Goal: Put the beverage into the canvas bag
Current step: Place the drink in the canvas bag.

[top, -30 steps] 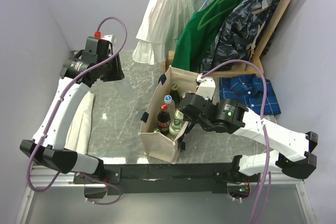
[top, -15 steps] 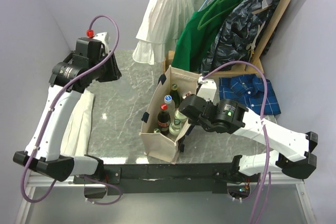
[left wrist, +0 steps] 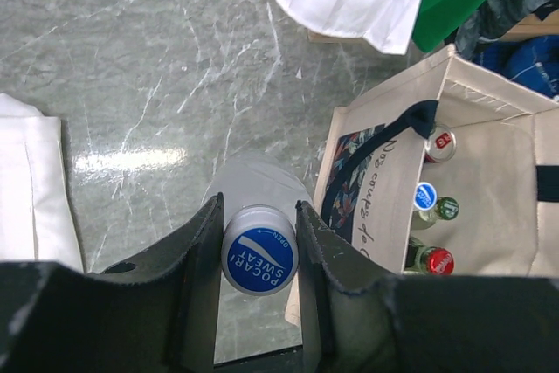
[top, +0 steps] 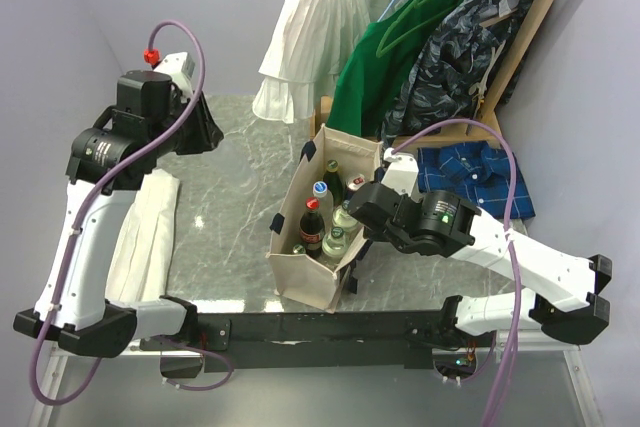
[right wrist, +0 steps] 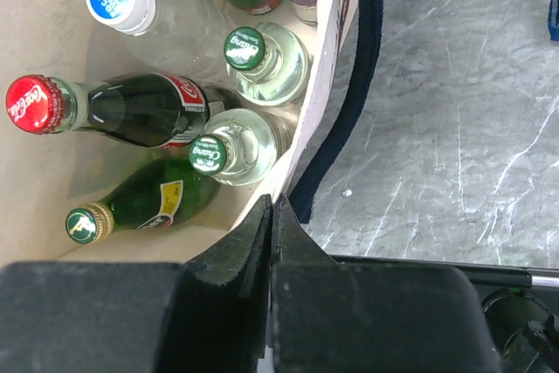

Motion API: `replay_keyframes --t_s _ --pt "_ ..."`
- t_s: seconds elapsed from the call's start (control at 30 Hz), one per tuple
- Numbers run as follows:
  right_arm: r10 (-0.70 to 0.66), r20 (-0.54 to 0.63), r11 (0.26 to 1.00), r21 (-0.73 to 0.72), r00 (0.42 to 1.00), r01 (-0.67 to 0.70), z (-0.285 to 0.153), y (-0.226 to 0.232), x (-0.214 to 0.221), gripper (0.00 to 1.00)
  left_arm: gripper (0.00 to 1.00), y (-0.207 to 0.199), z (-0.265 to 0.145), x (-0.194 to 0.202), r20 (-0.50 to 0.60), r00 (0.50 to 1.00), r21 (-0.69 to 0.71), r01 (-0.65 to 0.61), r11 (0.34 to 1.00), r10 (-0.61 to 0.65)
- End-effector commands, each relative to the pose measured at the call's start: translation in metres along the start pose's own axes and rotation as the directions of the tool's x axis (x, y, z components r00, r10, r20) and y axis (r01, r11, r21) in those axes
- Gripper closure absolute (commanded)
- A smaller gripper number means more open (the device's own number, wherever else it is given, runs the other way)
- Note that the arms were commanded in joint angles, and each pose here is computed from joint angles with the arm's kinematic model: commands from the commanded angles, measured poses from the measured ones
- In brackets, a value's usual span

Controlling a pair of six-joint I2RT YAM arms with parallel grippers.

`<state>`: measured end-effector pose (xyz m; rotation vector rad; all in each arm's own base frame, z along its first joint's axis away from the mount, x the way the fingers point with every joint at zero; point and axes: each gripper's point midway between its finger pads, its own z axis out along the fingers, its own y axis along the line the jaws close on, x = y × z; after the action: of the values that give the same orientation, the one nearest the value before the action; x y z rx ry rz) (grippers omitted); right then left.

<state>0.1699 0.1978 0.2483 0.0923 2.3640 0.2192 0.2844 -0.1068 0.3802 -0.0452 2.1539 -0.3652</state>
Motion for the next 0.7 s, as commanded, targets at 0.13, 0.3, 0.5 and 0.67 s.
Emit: replay_keyframes --t_s 0.13,0.3,0.5,0.67 --pt "0.011 0.014 1.000 -0.025 1.000 -0.011 -0.003 -0.004 -0.002 1.00 0.99 -0.036 -0.047 -0.063 0.255 0.966 0.176 0.002 0.984 -0.047" --pt "0.003 0.019 1.000 -0.030 1.000 -0.002 -0.003 -0.003 -0.003 1.00 0.99 -0.047 -0.055 -0.064 0.255 0.965 0.221 0.012 0.975 -0.070" --pt "0.005 0.020 0.999 -0.052 1.000 -0.004 -0.003 0.000 -0.002 1.00 0.99 -0.060 -0.068 -0.064 0.254 0.965 0.249 0.001 0.968 -0.066" --pt "0.008 0.026 0.997 -0.073 1.000 -0.006 -0.005 0.001 -0.003 1.00 0.99 -0.074 -0.083 -0.069 0.270 0.960 0.302 -0.011 0.953 -0.075"
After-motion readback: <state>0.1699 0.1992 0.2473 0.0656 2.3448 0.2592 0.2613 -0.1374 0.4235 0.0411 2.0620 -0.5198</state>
